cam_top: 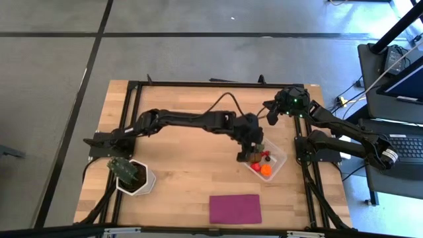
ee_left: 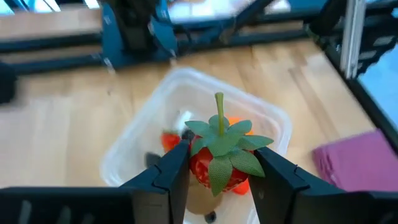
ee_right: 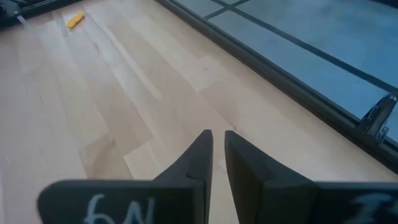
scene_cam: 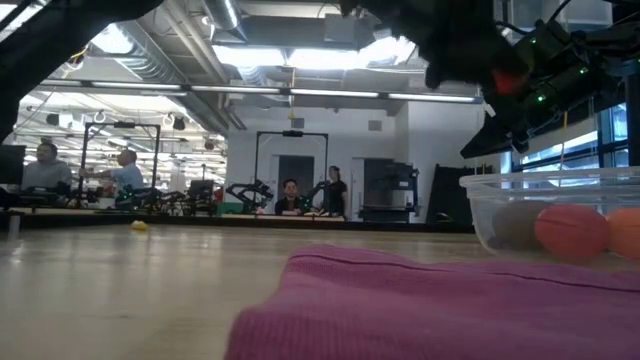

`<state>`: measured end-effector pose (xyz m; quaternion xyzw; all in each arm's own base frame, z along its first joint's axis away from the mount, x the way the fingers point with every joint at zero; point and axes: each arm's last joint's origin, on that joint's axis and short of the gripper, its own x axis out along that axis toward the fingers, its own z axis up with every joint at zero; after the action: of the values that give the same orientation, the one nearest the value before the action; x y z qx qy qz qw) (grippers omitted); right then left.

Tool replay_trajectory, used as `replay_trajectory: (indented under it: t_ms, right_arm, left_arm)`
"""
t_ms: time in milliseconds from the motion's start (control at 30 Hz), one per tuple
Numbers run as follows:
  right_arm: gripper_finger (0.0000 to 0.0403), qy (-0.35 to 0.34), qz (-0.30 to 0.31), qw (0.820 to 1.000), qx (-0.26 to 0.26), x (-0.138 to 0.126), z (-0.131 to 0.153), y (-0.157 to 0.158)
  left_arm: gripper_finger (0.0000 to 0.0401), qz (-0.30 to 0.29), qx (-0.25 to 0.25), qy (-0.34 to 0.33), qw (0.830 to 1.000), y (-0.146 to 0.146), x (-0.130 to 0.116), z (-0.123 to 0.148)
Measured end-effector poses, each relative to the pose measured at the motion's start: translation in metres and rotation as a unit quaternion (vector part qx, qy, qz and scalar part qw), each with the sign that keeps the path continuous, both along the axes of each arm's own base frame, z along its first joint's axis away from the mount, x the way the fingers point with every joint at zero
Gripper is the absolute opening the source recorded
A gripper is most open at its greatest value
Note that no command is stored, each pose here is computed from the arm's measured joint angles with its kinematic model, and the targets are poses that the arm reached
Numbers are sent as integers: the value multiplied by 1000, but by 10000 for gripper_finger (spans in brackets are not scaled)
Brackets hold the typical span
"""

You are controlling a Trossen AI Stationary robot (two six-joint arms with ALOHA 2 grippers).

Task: Pick and placing Produce into tupperware
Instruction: Put the strawberry into the transparent bin

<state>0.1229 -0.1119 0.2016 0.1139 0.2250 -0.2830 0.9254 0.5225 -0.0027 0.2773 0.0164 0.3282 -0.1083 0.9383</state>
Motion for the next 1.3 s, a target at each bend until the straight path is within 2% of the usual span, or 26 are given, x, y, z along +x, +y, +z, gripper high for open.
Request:
replay_trajectory:
  t_ms: [267,467,567,900,1100,1300]
  right_arm:
    - [46,-6,-6,1000,9,0,0,0]
    - [46,-6,-6,1000,8,0,0,0]
    - [46,-6,-6,1000,8,0,0,0]
    - [46,-6,-5,1000,8,0,0,0]
    - [46,-6,-6,1000,8,0,0,0]
    - [46,-6,-6,1000,8,0,0,0]
  left_arm:
    - [136,43,-38,-11,998,9,6,-51]
    - [135,87,-91,-56,991,20,8,-71]
    - [137,96,-88,-72,989,23,8,-75]
    - [135,111,-74,-61,989,22,6,-84]
    - [132,105,-74,-52,990,17,12,-106]
    - [139,105,-76,-51,990,16,14,-113]
